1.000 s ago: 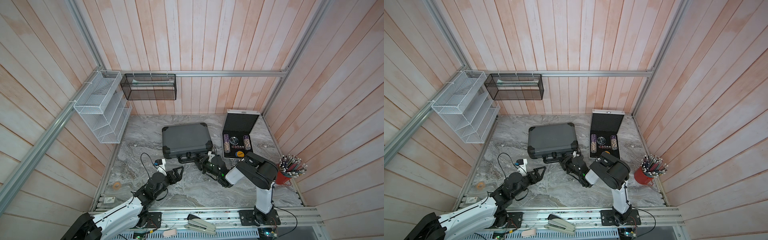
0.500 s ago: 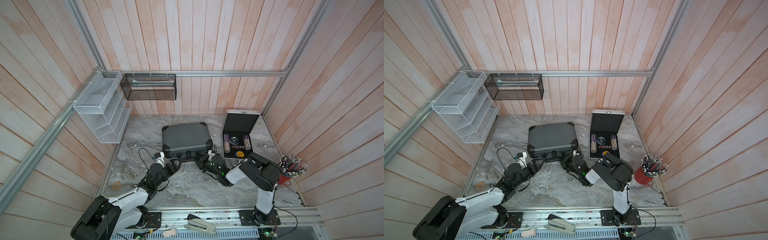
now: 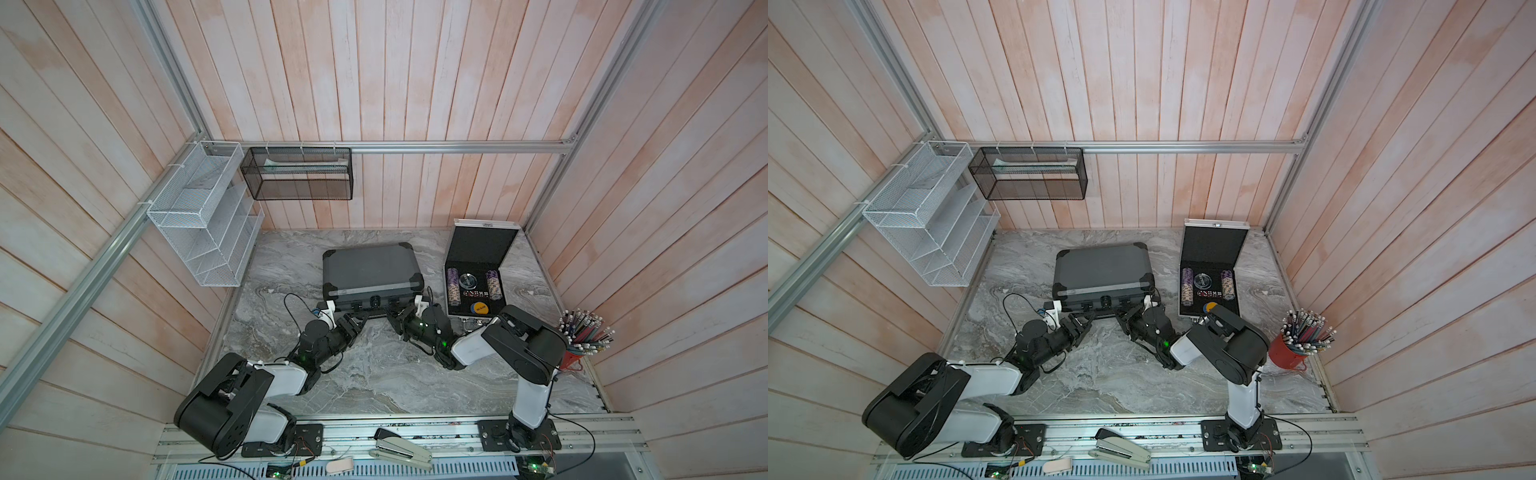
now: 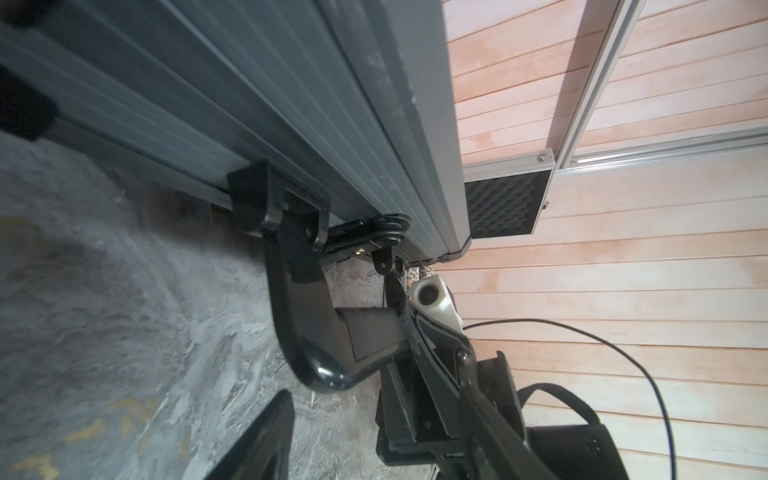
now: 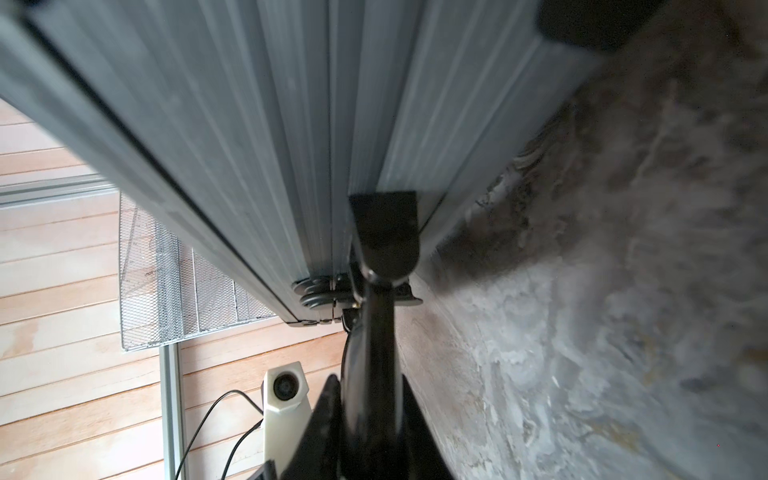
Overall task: Open the poker set cases
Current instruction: Pick up the poker set case from the center of the board, then open the fastener on the poker set case.
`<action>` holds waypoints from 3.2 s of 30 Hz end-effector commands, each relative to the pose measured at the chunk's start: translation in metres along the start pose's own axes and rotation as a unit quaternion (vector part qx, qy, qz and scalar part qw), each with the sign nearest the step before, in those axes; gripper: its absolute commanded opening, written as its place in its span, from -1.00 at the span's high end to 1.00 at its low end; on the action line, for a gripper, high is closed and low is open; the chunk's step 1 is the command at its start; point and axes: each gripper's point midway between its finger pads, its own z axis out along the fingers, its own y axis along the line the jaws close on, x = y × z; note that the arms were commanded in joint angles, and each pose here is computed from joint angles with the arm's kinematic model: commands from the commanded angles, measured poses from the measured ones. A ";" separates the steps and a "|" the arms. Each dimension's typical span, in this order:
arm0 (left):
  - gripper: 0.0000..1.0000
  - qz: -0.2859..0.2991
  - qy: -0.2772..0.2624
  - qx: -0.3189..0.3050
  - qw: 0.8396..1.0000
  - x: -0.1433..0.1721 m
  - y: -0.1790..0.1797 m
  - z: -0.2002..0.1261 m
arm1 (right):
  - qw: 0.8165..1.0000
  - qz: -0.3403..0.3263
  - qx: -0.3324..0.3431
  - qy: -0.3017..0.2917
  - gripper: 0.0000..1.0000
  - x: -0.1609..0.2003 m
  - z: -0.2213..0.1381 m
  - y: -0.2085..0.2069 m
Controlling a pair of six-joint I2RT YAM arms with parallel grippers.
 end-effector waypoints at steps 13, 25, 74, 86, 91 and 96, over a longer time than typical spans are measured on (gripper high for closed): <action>0.08 -0.032 -0.008 0.041 0.999 -0.022 -0.008 0.027 | 0.986 -0.083 -0.146 0.005 1.00 0.013 -0.008 0.096; 0.61 -0.041 0.007 0.065 0.997 -0.025 -0.018 0.041 | 0.988 -0.080 -0.133 0.003 1.00 0.013 -0.010 0.085; 0.89 -0.110 0.009 0.152 0.982 -0.030 -0.132 0.015 | 0.978 -0.196 -0.074 0.029 -0.97 0.029 -0.010 0.054; 0.89 -0.131 0.018 0.160 0.978 -0.015 -0.133 0.010 | 0.978 -0.189 -0.085 0.027 -0.97 0.023 0.000 0.050; 0.89 -0.136 0.020 0.161 0.977 -0.012 -0.132 0.009 | 0.975 -0.191 -0.105 0.030 -0.97 0.025 0.002 0.059; 0.89 -0.147 0.021 0.157 0.976 -0.009 -0.124 0.007 | 0.973 -0.195 -0.119 0.023 -0.97 0.021 -0.001 0.066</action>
